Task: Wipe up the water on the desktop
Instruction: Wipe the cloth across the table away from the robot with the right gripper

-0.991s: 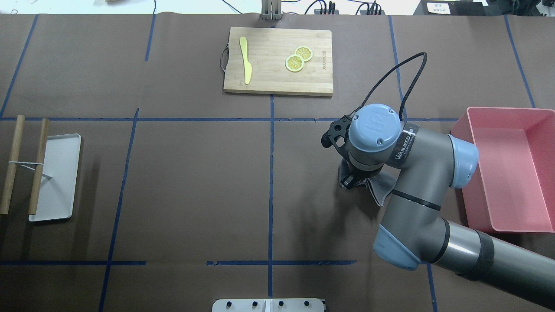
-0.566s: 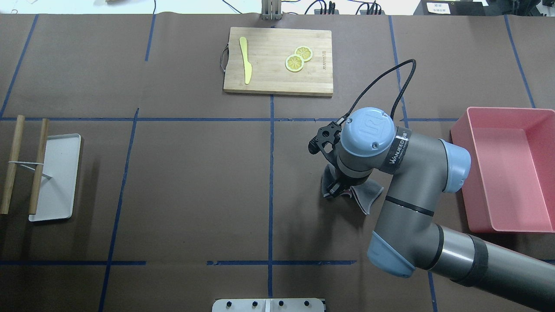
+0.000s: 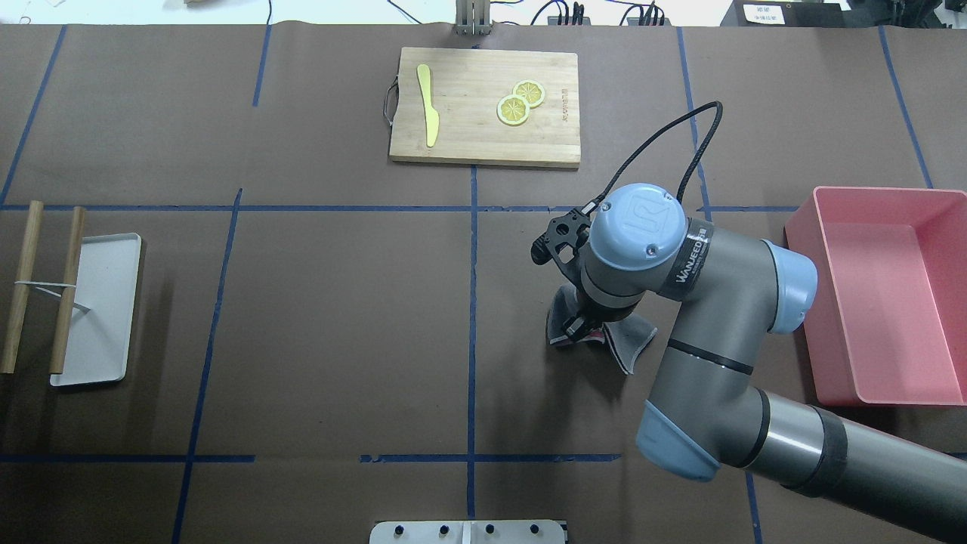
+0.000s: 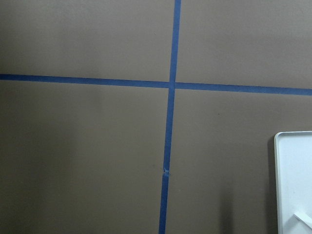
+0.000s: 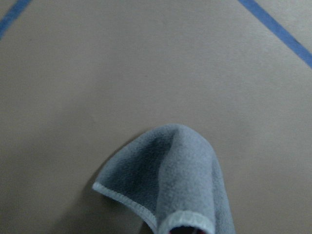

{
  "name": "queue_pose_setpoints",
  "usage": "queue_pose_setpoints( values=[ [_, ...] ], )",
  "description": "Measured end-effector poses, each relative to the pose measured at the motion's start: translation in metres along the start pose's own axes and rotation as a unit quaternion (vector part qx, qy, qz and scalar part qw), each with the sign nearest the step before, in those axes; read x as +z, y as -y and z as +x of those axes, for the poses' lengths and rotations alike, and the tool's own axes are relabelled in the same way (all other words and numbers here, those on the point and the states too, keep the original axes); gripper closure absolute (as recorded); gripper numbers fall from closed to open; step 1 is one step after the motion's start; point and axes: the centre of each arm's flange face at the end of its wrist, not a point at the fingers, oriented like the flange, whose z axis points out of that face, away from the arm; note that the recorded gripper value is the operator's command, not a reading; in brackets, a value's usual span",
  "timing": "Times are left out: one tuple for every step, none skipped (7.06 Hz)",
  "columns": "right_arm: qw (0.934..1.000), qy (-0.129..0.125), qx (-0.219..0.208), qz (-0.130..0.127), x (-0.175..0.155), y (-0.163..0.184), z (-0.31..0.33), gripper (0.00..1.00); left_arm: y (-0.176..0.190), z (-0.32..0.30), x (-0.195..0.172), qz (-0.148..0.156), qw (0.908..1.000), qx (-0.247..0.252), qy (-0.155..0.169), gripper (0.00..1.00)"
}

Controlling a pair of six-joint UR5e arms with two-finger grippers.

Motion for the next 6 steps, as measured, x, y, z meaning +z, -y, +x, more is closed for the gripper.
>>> queue_pose_setpoints(
  values=[
    [0.9998,-0.015,0.003,-0.011,0.012,0.006,0.028,1.00,0.000,0.002,-0.001,0.001,1.0000,0.000,-0.001,0.00],
    [0.9993,-0.031,-0.003,-0.020,0.019,0.011,0.064,1.00,0.000,0.003,-0.002,0.002,1.0000,0.001,-0.002,0.00],
    [0.9986,-0.045,-0.008,-0.028,0.021,0.013,0.105,1.00,0.001,0.003,-0.003,0.004,1.0000,0.001,-0.002,0.00],
    [0.9979,-0.054,-0.012,-0.035,0.019,0.015,0.148,1.00,0.001,0.004,-0.003,0.004,1.0000,0.002,-0.003,0.00],
    [0.9973,-0.058,-0.016,-0.041,0.017,0.012,0.183,1.00,0.001,0.004,-0.003,0.005,1.0000,0.003,-0.003,0.00],
    [0.9970,-0.060,-0.016,-0.047,0.017,0.009,0.204,1.00,0.001,0.004,-0.003,0.004,1.0000,0.003,-0.003,0.00]
  ],
)
